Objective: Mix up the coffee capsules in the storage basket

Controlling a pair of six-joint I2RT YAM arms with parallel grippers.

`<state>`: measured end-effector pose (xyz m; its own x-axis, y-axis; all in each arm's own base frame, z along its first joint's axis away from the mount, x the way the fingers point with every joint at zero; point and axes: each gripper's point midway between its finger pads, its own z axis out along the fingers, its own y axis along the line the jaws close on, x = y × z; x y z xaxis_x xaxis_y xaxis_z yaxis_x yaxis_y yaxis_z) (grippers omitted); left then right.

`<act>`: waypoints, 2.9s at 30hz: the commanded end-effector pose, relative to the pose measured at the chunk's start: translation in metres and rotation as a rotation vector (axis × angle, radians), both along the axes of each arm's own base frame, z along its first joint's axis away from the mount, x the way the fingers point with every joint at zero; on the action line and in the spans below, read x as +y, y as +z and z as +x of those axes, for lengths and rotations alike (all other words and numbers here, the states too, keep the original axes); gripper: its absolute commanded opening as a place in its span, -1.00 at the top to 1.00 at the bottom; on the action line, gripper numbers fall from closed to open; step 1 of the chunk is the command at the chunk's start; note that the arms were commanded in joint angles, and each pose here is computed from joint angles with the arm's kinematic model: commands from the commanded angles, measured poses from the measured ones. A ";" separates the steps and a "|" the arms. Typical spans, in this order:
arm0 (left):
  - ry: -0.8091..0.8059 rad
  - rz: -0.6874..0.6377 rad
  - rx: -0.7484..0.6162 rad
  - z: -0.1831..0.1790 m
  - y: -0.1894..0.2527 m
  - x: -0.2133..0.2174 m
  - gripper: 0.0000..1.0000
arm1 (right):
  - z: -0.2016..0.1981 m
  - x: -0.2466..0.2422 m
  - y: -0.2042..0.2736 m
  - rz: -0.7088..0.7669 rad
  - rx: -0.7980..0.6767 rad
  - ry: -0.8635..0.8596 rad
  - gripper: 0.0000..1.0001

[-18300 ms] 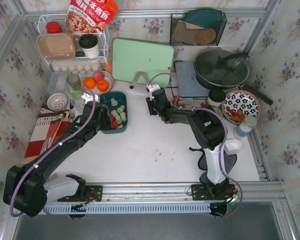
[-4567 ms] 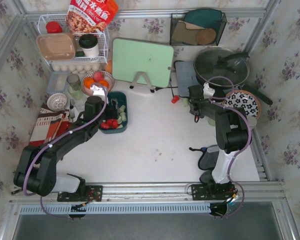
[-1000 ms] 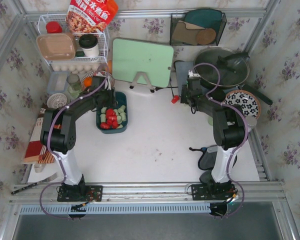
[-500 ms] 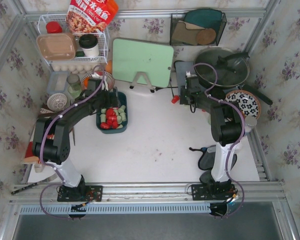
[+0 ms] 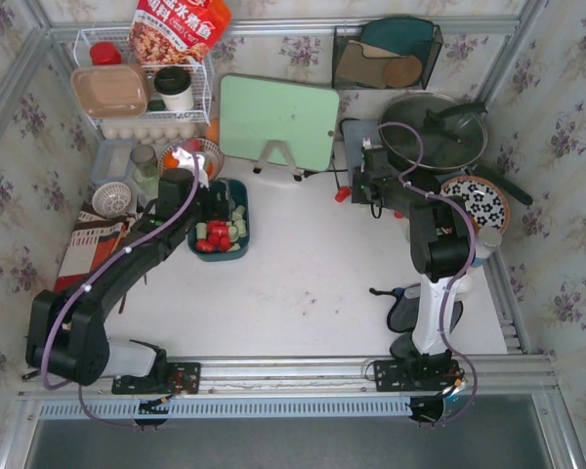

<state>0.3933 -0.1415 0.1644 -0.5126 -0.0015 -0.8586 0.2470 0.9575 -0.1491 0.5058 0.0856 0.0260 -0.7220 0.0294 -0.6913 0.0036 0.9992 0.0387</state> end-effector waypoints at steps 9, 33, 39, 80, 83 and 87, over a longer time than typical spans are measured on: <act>-0.002 0.042 -0.089 -0.024 0.022 0.000 -0.98 | -0.002 -0.001 -0.008 -0.012 0.042 0.002 0.12; -0.285 -0.028 -0.271 -0.043 0.039 -0.050 -0.98 | -0.039 0.030 0.062 0.120 -0.084 0.087 0.48; -0.401 0.027 -0.426 -0.061 0.040 -0.065 -0.99 | -0.099 0.076 0.073 0.185 -0.149 0.208 0.48; -0.886 0.516 -0.889 -0.104 0.009 -0.212 -0.80 | -0.227 0.200 0.145 0.654 -0.416 0.731 0.46; -0.893 0.519 -0.900 -0.107 0.010 -0.215 -0.69 | -0.226 0.200 0.144 0.652 -0.415 0.733 0.45; -0.884 0.524 -0.912 -0.108 0.013 -0.216 -0.50 | -0.226 0.201 0.143 0.654 -0.405 0.731 0.42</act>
<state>0.2819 -0.3537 0.1569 0.5262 0.4851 -0.6984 0.6596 0.2855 0.6952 0.2775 0.2825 0.1598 -0.4585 0.1231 -0.8801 -0.7043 0.5537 0.4443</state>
